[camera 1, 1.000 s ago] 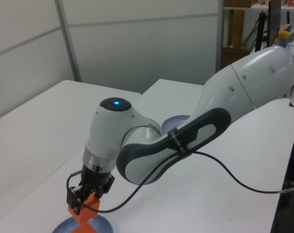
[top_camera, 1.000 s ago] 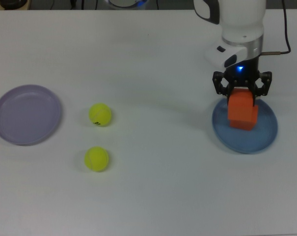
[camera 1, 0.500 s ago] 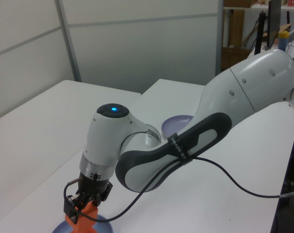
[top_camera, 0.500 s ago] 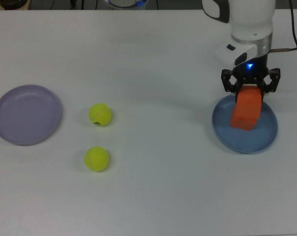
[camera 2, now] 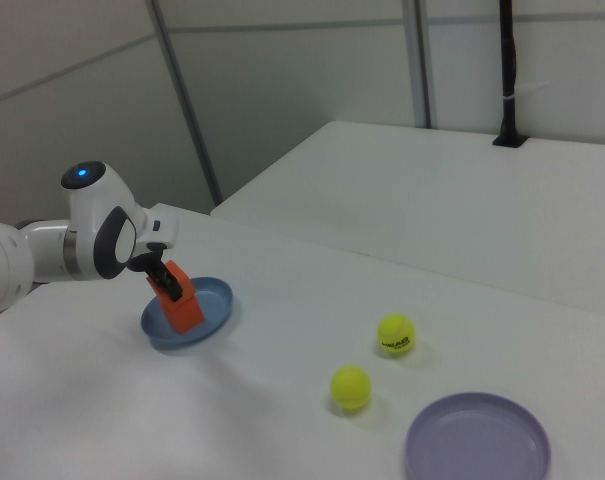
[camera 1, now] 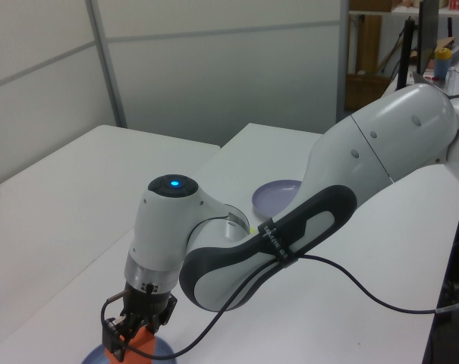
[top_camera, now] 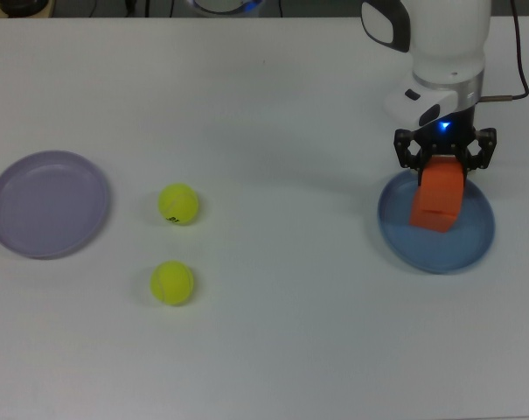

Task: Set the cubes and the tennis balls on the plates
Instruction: 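Carry the second cube to the blue plate, stack it, release, then raise the gripper and move it over a yellow tennis ball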

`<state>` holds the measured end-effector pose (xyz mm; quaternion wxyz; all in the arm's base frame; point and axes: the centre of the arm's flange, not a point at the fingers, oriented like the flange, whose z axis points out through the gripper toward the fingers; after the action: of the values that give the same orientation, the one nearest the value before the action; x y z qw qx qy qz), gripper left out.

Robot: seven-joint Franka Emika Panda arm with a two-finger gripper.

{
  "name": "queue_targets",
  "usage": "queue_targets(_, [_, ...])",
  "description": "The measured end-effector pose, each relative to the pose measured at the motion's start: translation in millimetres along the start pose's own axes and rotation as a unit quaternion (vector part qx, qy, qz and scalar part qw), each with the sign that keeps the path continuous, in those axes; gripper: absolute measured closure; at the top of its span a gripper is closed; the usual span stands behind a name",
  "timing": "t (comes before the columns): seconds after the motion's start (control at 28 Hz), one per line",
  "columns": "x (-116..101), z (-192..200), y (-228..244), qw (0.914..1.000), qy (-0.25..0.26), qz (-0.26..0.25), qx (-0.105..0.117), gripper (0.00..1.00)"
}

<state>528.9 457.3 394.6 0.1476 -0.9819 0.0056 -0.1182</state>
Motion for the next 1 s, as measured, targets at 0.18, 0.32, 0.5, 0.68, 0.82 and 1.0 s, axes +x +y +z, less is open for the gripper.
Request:
queue_targets(0.18, [-1, 2, 1, 0.9999, 0.005, -0.011, -0.008, 0.26])
queue_targets(0.32, [-1, 3, 0, 0.9997, 0.007, -0.019, -0.012, 0.11])
queue_targets(0.5, [1, -8, -3, 0.9997, 0.015, -0.02, -0.007, 0.0])
queue_targets(0.68, [10, -59, -9, 0.9993, 0.033, -0.018, -0.006, 0.0])
queue_targets(0.82, [25, -122, 5, 0.999, 0.041, 0.004, -0.018, 0.0])
queue_targets(1.0, [46, -193, 57, 0.9991, 0.015, 0.008, -0.039, 0.0])
